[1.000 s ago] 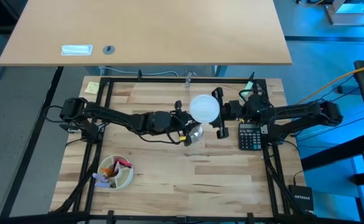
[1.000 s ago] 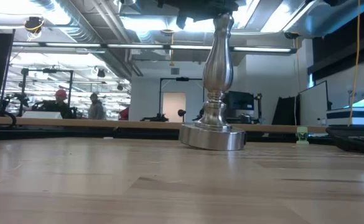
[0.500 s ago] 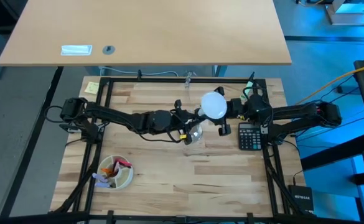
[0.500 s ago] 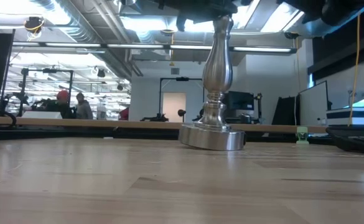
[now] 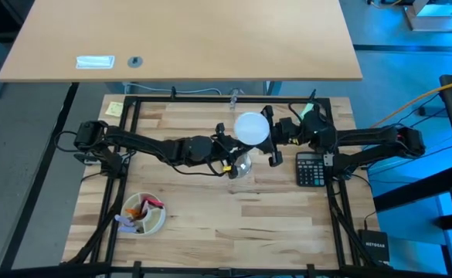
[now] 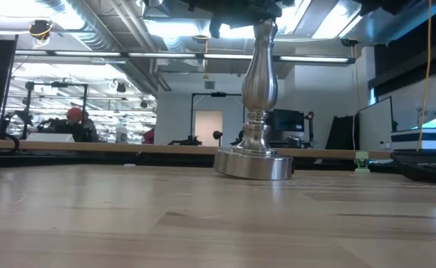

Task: Screw lightbulb
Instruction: Insert the lightbulb into the silver lamp

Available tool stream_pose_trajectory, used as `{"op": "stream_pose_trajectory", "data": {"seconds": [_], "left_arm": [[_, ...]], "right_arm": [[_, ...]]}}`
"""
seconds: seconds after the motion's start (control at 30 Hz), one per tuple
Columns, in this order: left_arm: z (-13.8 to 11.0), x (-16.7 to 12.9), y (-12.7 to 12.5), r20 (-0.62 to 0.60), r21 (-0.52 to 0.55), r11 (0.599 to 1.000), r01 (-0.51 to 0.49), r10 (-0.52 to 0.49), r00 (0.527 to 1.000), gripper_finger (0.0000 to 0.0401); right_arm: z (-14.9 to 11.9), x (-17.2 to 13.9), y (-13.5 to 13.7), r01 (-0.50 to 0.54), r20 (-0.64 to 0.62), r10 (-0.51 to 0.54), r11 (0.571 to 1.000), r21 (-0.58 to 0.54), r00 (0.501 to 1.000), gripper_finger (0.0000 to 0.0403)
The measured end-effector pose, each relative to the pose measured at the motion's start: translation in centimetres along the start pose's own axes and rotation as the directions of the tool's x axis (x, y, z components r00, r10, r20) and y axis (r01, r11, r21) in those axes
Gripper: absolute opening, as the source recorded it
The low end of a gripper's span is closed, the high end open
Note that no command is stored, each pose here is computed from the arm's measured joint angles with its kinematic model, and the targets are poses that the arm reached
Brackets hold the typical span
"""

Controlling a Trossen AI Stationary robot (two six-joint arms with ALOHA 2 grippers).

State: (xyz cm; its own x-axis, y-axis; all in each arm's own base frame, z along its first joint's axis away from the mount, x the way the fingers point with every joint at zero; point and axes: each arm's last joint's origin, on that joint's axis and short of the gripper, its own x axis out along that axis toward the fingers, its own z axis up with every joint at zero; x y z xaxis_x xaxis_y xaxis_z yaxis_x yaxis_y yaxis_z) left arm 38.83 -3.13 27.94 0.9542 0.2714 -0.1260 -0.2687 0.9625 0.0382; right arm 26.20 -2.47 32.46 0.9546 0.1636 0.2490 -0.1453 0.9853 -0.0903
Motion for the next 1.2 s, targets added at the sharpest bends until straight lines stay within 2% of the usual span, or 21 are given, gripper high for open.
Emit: {"op": "stream_pose_trajectory", "data": {"seconds": [0.37,0.8,1.07,1.2], "left_arm": [[0.05,-0.02,-0.09,0.007,-0.016,1.0,0.004,-0.004,1.0,0.007],[0.09,-0.01,-0.11,0.012,-0.056,0.998,0.004,-0.003,1.0,0.0119],[0.59,-0.4,0.09,0.014,-0.052,0.999,0.007,-0.006,1.0,0.0185],[0.64,-0.37,0.31,0.016,-0.05,0.999,-0.013,0.014,1.0,0.0196]], "right_arm": [[-0.41,0.12,0.08,-0.045,-0.031,0.043,0.998,-0.034,0.999,0.0152],[-0.64,0.13,0.09,-0.044,-0.045,0.041,0.998,-0.053,0.998,0.0152],[-0.69,0.16,0.0,-0.016,-0.046,0.013,0.998,-0.054,0.999,0.0152],[-0.71,0.15,-0.09,0.015,-0.047,-0.018,0.998,-0.055,0.999,0.0152]]}}
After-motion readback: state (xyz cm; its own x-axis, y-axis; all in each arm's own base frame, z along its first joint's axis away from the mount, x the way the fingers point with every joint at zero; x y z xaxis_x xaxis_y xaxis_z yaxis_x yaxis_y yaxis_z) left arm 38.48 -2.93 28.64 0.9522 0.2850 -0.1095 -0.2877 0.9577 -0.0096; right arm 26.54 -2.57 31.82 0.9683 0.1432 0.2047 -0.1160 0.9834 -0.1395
